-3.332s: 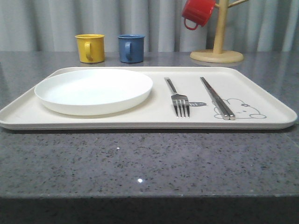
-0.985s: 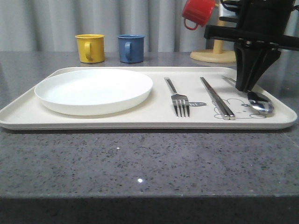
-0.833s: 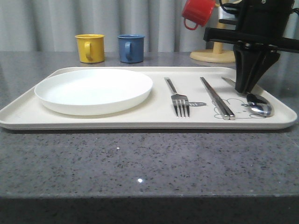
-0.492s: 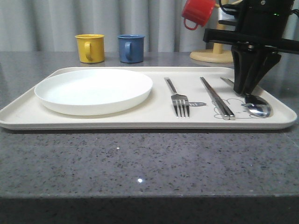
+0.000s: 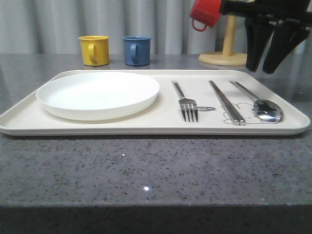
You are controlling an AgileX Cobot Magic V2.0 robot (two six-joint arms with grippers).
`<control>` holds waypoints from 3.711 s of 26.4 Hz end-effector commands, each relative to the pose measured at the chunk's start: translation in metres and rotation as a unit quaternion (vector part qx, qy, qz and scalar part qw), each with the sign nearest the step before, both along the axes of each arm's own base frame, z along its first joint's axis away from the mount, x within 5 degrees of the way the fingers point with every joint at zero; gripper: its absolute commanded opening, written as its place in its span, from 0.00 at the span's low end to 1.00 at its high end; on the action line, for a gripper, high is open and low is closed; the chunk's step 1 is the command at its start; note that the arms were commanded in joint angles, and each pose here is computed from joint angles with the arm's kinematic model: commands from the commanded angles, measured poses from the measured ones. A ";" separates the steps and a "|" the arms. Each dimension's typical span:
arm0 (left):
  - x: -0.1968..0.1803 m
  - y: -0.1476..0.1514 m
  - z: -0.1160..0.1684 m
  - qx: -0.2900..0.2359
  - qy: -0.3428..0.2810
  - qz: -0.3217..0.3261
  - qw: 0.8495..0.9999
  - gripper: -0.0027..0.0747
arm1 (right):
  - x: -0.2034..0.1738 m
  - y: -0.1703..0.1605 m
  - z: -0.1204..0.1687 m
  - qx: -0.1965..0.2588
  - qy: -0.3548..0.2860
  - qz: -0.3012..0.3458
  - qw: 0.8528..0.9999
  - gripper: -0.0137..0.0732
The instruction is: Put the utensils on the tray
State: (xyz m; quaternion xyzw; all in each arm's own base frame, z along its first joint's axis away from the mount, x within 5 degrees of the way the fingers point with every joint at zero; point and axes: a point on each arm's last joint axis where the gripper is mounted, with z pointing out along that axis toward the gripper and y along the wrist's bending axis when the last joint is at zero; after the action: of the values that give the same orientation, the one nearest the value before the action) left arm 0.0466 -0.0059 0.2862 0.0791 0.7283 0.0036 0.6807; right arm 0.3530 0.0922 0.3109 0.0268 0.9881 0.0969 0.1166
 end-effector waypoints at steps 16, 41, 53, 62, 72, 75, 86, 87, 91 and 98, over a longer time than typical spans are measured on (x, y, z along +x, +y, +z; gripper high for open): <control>-0.001 0.000 0.017 -0.015 -0.052 0.002 0.999 0.01 | -0.098 -0.034 0.128 -0.043 -0.194 0.036 0.979 0.04; -0.001 0.000 0.017 -0.015 -0.052 0.002 0.999 0.01 | -0.245 -0.069 0.101 -0.033 -0.414 0.045 0.908 0.02; -0.001 0.000 0.017 -0.015 -0.052 0.002 0.999 0.01 | -0.292 -0.079 0.045 -0.011 -0.541 0.028 0.841 0.02; -0.001 0.000 0.017 -0.015 -0.052 0.002 0.999 0.01 | -0.297 -0.082 0.000 -0.026 -0.571 0.031 0.820 0.02; -0.001 0.000 0.017 -0.015 -0.052 0.002 0.999 0.01 | -0.295 -0.081 -0.004 -0.029 -0.575 0.032 0.817 0.02; -0.001 0.000 0.017 -0.015 -0.052 0.002 0.999 0.01 | -0.295 -0.081 -0.004 -0.029 -0.575 0.032 0.817 0.02; -0.001 0.000 0.017 -0.015 -0.052 0.002 0.999 0.01 | -0.295 -0.081 -0.004 -0.029 -0.575 0.032 0.817 0.02; -0.001 0.000 0.017 -0.015 -0.052 0.002 0.999 0.01 | -0.295 -0.081 -0.004 -0.029 -0.575 0.032 0.817 0.02; -0.001 0.000 0.017 -0.015 -0.052 0.002 0.999 0.01 | -0.295 -0.081 -0.004 -0.029 -0.575 0.032 0.817 0.02; -0.001 0.000 0.017 -0.015 -0.052 0.002 0.999 0.01 | -0.295 -0.081 -0.004 -0.029 -0.575 0.032 0.817 0.02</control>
State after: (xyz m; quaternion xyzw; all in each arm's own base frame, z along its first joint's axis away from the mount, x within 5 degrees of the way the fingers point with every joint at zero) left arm 0.0466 -0.0059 0.2863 0.0791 0.7281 0.0036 0.6809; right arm 0.0567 0.0108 0.2915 -0.0648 0.7777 0.0733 0.6210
